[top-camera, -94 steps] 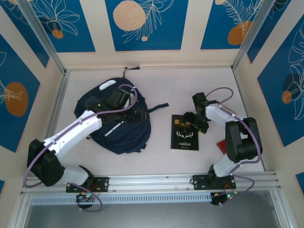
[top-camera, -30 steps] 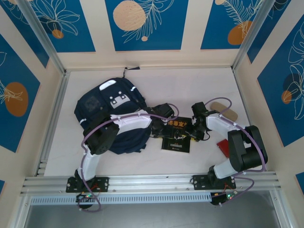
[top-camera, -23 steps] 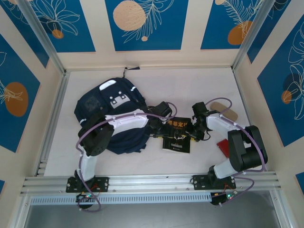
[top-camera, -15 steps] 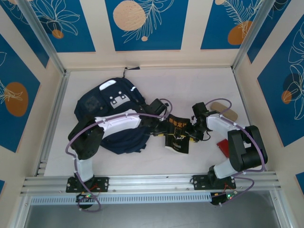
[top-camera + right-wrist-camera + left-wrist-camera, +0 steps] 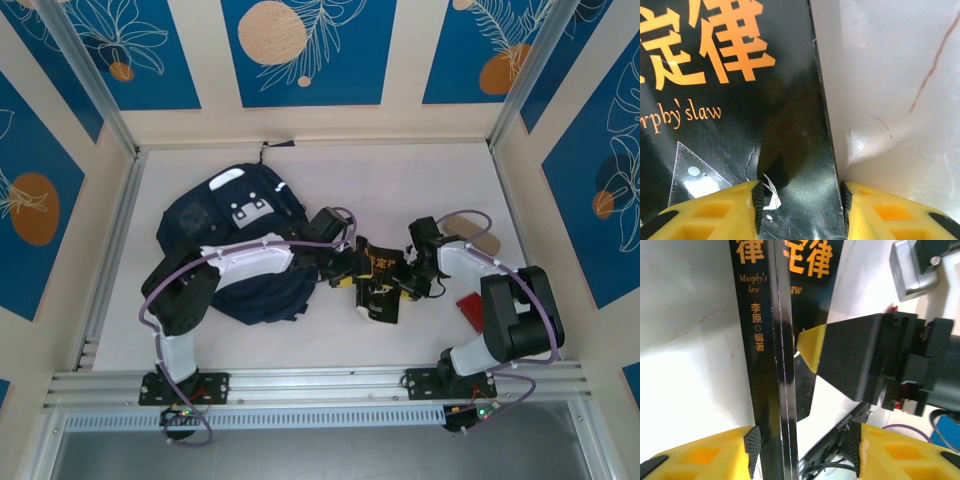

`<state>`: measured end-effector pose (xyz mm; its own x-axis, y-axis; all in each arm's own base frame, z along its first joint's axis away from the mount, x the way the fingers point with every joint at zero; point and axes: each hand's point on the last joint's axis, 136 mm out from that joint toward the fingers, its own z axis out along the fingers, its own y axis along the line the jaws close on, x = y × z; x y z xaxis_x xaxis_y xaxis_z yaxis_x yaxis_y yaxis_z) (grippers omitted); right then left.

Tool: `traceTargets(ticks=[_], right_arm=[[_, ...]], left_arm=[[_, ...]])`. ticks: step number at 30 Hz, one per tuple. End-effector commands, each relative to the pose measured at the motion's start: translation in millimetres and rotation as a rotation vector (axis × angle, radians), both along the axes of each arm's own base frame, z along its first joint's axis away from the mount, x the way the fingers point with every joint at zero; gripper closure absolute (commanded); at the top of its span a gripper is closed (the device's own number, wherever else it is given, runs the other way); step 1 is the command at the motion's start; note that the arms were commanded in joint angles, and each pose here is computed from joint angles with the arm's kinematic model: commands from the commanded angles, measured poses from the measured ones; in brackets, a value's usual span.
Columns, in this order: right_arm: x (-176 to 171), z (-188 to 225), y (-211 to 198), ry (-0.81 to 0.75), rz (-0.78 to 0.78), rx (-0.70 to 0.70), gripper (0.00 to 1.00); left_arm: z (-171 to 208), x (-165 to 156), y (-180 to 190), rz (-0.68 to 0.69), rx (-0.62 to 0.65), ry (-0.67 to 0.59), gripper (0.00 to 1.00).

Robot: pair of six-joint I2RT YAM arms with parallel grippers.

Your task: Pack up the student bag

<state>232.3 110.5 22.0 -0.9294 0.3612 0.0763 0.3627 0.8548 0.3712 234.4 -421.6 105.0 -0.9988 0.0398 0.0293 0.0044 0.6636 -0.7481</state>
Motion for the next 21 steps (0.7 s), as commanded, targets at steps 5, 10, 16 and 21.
traceTargets(ticks=[5, 10, 16, 21], right_arm=[[-0.3, 14.6, 28.9, -0.015, 0.021, 0.174, 0.54], [-0.2, 15.0, 26.7, -0.019, 0.015, 0.171, 0.54], [0.0, 14.8, 25.4, -0.021, 0.008, 0.168, 0.54], [0.2, 15.6, 24.9, -0.022, 0.005, 0.166, 0.54]], left_arm=[[7.4, -4.4, -26.5, 0.000, -0.141, 0.039, 0.51], [-0.2, -2.2, -21.0, 0.017, -0.094, 0.035, 0.53], [-7.9, 4.0, -19.5, 0.073, -0.092, 0.058, 0.53], [-10.7, 10.9, -21.8, 0.083, -0.076, 0.045, 0.50]])
